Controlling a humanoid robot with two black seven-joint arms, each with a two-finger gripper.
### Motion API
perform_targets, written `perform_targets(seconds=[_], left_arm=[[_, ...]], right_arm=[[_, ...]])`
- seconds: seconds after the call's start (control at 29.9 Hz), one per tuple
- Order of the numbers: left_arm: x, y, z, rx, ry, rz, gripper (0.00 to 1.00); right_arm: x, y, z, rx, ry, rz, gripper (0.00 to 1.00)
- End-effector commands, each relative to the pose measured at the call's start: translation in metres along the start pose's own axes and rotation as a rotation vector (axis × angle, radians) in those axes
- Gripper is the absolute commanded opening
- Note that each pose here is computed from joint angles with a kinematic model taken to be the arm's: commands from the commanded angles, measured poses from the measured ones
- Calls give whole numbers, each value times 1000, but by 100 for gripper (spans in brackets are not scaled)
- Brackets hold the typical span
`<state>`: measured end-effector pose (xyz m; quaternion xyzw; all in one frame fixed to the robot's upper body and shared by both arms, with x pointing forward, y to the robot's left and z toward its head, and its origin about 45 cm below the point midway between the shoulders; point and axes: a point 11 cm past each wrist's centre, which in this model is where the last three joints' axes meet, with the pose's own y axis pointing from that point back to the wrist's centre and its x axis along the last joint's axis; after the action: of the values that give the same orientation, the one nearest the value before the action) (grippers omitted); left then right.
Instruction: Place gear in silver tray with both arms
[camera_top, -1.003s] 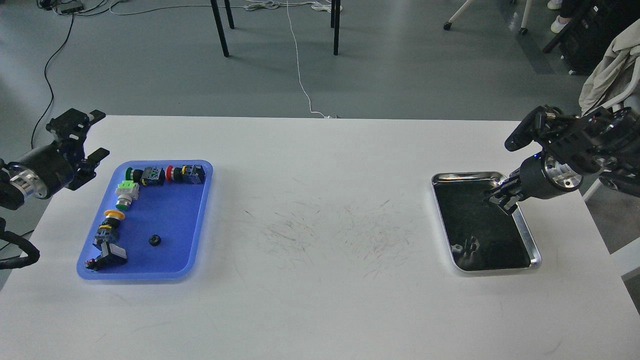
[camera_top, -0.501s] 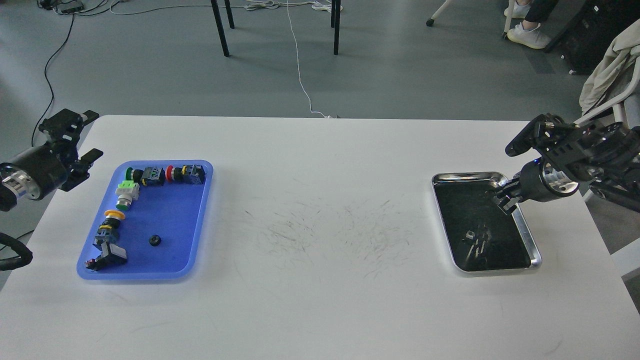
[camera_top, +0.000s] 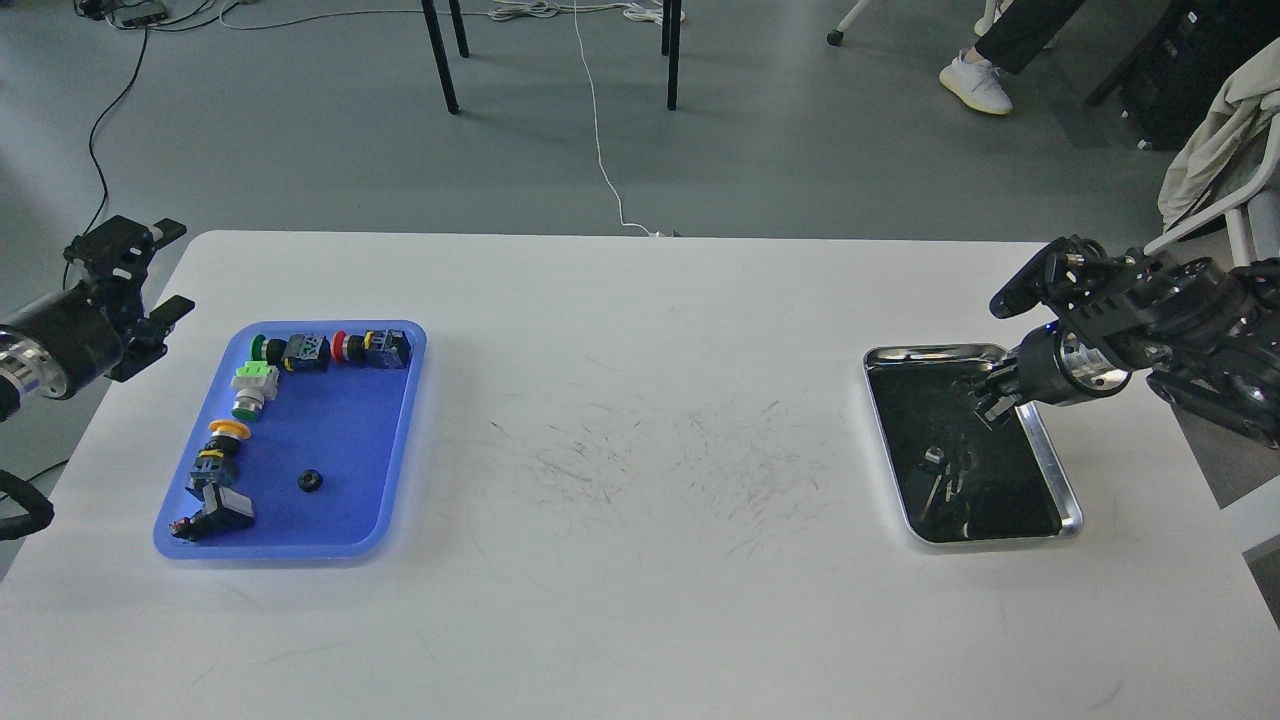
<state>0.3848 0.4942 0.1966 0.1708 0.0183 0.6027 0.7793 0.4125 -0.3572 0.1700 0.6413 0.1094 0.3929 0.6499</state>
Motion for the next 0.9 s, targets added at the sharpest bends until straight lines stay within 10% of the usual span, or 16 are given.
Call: perform_targets(seconds=[0.0, 0.5, 0.87], left_arm=[[2, 1, 1, -1, -2, 3, 98], [2, 1, 1, -4, 3, 6, 98], [2, 1, 1, -2, 3, 6, 98]], right_arm=[[-3, -4, -2, 4, -1, -1, 4], [8, -11, -6, 13, -21, 60, 50], [27, -5, -7, 39, -110, 150, 64]])
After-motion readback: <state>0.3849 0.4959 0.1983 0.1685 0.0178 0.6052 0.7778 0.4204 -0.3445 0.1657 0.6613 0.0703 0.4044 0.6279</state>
